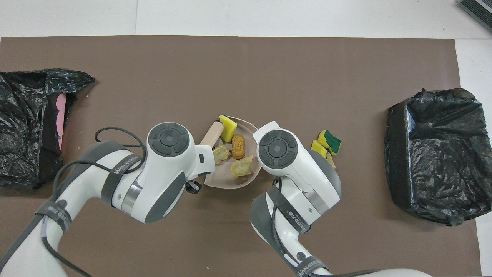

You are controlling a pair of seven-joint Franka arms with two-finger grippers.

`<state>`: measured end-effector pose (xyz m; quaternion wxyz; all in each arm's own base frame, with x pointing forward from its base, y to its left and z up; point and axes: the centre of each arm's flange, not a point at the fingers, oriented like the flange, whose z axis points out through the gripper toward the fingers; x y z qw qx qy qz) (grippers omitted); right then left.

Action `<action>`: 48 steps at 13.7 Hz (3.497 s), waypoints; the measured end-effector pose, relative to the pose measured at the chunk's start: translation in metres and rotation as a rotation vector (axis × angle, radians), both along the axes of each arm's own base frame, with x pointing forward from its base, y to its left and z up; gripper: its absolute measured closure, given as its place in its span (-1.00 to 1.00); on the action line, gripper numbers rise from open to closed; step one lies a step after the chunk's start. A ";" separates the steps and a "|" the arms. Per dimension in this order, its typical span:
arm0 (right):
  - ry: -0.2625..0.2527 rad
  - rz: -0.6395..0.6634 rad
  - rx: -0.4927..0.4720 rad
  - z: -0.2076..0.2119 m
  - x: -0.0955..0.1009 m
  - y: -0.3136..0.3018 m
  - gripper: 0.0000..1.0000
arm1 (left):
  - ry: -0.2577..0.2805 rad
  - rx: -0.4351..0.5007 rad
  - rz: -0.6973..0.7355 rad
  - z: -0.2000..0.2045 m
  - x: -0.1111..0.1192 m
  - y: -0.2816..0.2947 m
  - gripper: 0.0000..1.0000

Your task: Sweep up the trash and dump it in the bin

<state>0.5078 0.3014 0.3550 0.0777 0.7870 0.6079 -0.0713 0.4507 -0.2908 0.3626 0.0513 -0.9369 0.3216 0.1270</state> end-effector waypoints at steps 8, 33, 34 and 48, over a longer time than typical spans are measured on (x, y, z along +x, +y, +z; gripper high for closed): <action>0.000 0.000 0.000 0.000 0.000 0.000 0.35 | -0.005 -0.032 0.365 0.023 -0.013 -0.020 0.46; -0.007 0.093 0.010 0.221 0.003 -0.473 0.35 | -0.202 -0.017 0.632 0.013 -0.281 -0.100 0.46; -0.019 0.131 -0.026 0.224 -0.001 -0.497 0.35 | -0.203 -0.017 0.632 0.011 -0.282 -0.099 0.46; 0.044 0.585 -0.340 0.173 0.029 -0.581 0.35 | -0.141 -0.001 0.606 -0.028 -0.314 -0.119 0.46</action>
